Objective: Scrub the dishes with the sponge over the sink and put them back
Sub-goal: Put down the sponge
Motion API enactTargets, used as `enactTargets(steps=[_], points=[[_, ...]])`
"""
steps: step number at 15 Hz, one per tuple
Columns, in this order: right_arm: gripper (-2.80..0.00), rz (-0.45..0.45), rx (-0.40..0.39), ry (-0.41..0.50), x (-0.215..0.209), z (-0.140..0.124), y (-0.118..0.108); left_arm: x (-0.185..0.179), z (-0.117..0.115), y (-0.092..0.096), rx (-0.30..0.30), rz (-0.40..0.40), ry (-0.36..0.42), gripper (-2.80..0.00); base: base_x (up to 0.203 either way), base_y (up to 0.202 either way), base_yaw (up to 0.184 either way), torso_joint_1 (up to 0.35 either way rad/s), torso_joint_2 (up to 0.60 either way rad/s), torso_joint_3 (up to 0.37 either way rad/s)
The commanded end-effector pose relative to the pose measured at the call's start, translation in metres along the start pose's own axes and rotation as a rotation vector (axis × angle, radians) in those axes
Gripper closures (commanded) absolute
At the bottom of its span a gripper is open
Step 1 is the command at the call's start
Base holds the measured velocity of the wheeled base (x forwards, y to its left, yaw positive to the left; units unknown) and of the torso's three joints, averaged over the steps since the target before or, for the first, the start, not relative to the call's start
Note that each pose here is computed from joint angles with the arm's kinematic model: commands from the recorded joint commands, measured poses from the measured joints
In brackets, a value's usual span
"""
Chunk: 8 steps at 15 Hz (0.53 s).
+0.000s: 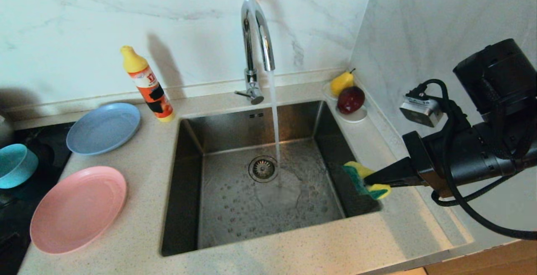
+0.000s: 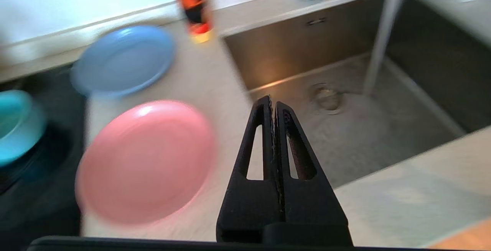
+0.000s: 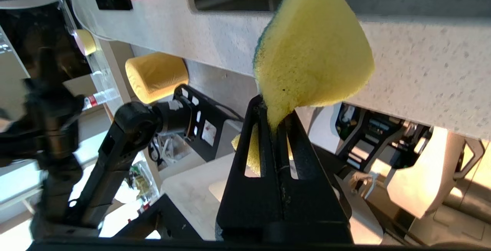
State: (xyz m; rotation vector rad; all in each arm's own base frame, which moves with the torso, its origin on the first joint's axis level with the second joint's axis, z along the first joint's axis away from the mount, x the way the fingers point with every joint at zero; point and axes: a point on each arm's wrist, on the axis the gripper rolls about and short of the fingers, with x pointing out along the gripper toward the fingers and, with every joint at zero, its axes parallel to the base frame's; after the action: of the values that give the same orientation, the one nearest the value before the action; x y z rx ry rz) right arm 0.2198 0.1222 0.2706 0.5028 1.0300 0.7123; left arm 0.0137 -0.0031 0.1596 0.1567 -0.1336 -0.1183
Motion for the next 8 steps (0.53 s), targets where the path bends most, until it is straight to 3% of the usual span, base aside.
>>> enactTargets(steps=[1, 4, 7, 8], points=[[0.0, 0.0, 0.007, 0.008, -0.003, -0.006, -0.001, -0.018, -0.024, -0.006, 0.005, 0.032, -0.028, 0.0, 0.0, 0.0, 0.0, 0.0, 0.0, 0.0], [0.0, 0.008, -0.005, -0.006, -0.011, -0.01, 0.002, -0.042, -0.05, -0.012, 0.013, 0.074, -0.042, 0.0, 0.0, 0.0, 0.0, 0.0, 0.0, 0.0], [0.0, 0.011, -0.005, -0.007, -0.012, -0.011, 0.003, -0.046, -0.072, -0.014, 0.006, 0.142, 0.088, 0.0, 0.0, 0.0, 0.0, 0.0, 0.0, 0.0], [0.0, 0.015, -0.01, -0.007, -0.012, -0.011, 0.004, -0.046, -0.073, -0.014, 0.008, 0.146, 0.093, 0.0, 0.0, 0.0, 0.0, 0.0, 0.0, 0.0]])
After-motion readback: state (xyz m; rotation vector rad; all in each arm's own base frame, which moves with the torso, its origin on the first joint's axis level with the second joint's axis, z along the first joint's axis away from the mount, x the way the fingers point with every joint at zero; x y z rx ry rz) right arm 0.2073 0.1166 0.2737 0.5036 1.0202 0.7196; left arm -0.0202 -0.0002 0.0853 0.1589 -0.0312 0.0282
